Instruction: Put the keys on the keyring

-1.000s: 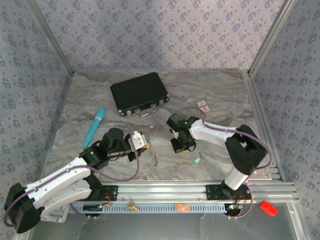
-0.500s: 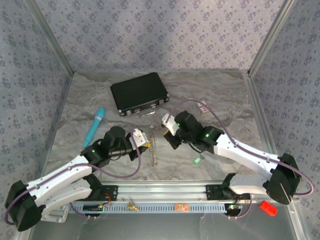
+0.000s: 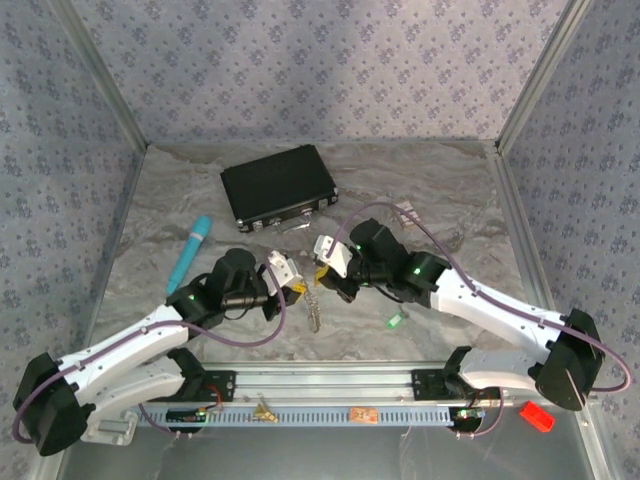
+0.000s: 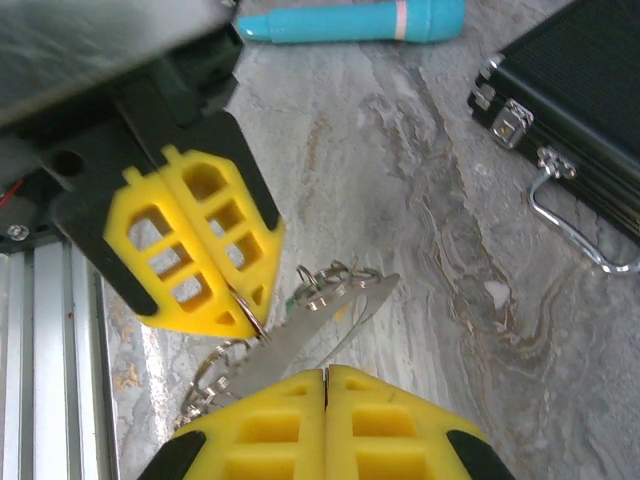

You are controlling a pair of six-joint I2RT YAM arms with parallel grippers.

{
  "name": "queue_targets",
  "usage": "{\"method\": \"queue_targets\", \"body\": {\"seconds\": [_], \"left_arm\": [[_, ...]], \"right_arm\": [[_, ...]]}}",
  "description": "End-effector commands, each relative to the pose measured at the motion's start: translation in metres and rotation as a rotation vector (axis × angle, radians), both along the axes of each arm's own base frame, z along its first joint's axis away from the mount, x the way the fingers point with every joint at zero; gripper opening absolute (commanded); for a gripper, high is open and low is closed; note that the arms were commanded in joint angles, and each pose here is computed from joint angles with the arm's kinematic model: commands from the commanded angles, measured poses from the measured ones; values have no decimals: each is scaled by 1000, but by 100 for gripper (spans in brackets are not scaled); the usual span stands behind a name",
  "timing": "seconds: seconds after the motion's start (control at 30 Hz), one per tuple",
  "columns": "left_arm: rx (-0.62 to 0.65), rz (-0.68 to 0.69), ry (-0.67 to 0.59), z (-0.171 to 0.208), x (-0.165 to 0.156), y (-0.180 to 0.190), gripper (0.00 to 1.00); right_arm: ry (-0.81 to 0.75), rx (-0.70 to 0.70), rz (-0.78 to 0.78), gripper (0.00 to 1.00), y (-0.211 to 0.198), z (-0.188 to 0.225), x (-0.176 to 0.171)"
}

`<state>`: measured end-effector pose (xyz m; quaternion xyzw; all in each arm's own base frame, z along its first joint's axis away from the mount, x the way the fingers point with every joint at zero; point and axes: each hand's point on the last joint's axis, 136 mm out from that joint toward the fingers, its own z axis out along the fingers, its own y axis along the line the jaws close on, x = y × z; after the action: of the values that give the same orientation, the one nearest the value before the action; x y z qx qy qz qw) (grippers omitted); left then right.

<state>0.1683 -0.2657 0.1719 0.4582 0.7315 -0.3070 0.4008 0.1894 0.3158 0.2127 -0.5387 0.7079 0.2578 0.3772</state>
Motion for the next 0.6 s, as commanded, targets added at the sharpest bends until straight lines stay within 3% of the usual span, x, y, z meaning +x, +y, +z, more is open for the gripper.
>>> {"method": "queue_targets", "body": {"seconds": [0.0, 0.2, 0.57], "left_arm": [[-58, -19, 14, 20, -2, -8, 0], [-61, -20, 21, 20, -3, -9, 0], [-60, -27, 30, 20, -5, -9, 0]], "right_arm": [[1, -3, 97, 0, 8, 7, -13], [-19, -62, 155, 0, 11, -3, -23], [-141, -79, 121, 0, 13, -1, -12]]}}
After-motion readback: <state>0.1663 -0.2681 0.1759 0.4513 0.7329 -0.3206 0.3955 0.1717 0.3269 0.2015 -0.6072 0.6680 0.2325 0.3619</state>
